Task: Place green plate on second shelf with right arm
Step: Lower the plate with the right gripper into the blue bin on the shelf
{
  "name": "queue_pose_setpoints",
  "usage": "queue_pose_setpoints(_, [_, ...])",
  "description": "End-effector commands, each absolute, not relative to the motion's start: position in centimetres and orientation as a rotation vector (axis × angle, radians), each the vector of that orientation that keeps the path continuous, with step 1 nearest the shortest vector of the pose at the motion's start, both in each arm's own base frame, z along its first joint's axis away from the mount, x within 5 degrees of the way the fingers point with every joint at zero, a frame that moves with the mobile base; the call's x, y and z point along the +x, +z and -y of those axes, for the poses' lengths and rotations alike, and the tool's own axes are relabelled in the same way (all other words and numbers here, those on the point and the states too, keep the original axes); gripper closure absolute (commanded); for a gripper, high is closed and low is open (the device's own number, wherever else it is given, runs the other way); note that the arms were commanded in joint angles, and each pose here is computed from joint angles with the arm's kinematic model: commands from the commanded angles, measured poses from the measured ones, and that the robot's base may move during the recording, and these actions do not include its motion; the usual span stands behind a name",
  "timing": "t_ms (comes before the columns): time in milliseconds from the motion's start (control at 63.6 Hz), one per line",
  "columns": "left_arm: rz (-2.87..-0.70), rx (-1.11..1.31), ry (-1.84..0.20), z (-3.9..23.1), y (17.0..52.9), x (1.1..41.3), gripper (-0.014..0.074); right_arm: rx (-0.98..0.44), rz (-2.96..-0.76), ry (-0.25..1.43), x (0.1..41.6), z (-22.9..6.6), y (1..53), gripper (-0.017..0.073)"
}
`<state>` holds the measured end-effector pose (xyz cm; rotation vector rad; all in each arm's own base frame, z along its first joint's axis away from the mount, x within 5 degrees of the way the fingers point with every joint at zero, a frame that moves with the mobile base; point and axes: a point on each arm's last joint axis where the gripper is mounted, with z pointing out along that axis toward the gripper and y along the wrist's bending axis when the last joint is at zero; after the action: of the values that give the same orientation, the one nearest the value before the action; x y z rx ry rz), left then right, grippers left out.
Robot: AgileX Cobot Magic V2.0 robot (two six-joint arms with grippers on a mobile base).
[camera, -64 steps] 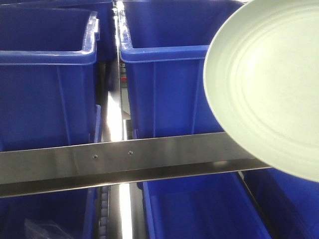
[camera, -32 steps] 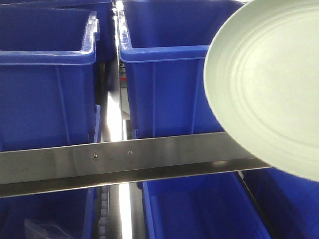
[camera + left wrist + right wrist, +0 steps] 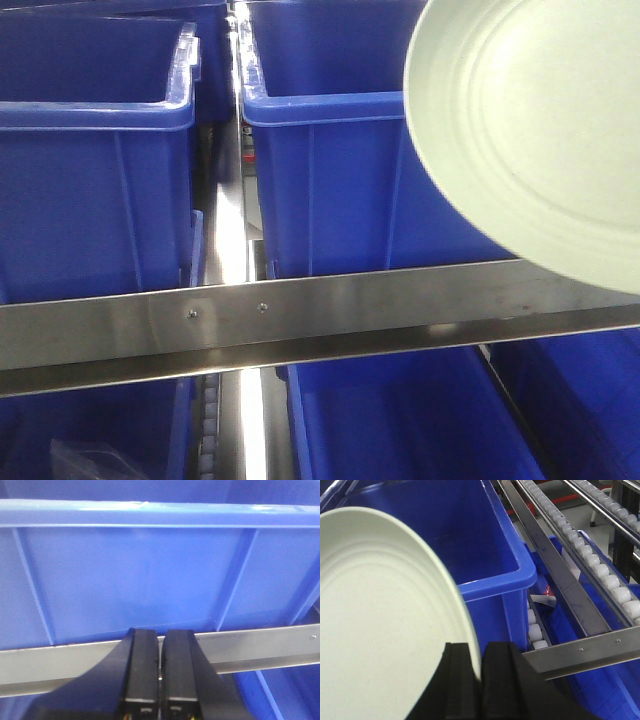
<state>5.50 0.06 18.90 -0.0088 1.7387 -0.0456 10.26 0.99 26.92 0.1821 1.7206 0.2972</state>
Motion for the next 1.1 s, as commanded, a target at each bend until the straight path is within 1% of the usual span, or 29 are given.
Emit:
queue_pose_setpoints(0, [-1.671,0.005,-0.073,0.2,18.4,5.6,0.0469,0.172,-1.567,0.322,10.4,-1.0,29.2,0.0503])
queue_pose_setpoints(204, [-1.671,0.005,-0.073,0.2,18.4,5.6,0.0469,0.172,-1.568,0.322,11.3,-1.1,30.5,0.0503])
queue_pose_setpoints(377, [-1.671,0.005,-0.073,0.2,18.4,5.6,0.0469,0.173,-1.582,0.321,14.4,-1.4,33.5,0.0503])
queue_pose_setpoints(487, [-1.671,0.005,-0.073,0.2,18.4,5.6,0.0469,0.173,-1.574,0.322,17.3,-1.7,36.0,0.0503])
queue_pose_setpoints(723, [-1.671,0.005,-0.073,0.2,18.4,5.6,0.0469,0.156,-1.576,0.339,25.4,-3.0,40.1,0.0503])
queue_pose_setpoints(911, [-1.671,0.005,-0.073,0.2,18.4,5.6,0.0469,0.113,-1.591,0.371,32.0,-5.4,41.1,0.0503])
queue_pose_setpoints(1006, [-1.671,0.005,-0.073,0.2,18.4,5.6,0.0469,0.096,-1.581,0.388,34.3,-6.5,40.9,0.0501])
queue_pose_setpoints(1084, [-1.671,0.005,-0.073,0.2,18.4,5.6,0.0469,0.070,-1.572,0.381,35.3,-7.0,40.7,0.0498])
